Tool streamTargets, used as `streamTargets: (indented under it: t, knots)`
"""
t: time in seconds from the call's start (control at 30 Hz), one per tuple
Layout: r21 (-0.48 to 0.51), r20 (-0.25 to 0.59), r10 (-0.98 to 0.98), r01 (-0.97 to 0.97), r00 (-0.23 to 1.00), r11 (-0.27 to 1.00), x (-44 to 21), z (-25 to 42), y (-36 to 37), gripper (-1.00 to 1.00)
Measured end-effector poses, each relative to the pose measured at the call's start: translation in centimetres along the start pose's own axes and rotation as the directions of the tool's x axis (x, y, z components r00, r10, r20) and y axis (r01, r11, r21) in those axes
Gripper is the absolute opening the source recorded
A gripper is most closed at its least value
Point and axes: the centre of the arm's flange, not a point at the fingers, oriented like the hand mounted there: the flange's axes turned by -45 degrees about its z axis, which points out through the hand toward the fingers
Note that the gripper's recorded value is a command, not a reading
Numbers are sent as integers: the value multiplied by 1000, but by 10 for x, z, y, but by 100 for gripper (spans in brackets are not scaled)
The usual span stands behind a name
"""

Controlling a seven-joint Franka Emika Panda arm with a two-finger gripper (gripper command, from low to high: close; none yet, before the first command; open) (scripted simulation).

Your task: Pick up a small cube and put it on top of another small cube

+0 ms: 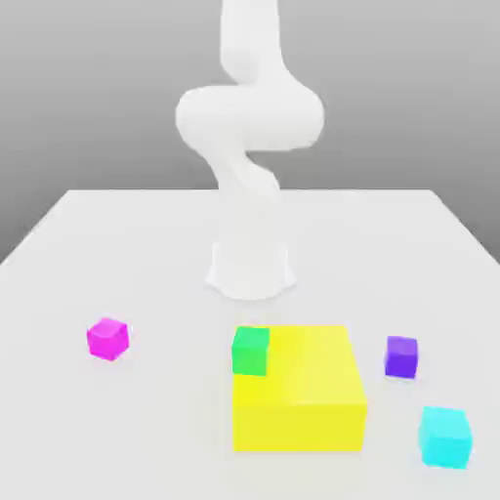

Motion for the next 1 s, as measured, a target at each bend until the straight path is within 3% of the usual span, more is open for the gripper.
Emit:
streamTargets:
  t: [0.2,0.43,0.87,1.0]
  knots:
    - [153,135,-268,247,954,957,-13,118,-48,0]
    - [338,214,-567,485,795,807,-65,236,-120,0]
    - [630,169,-952,714,256,304,-250,389,-233,0]
    - [648,156,-966,717,205,257,-292,427,-240,0]
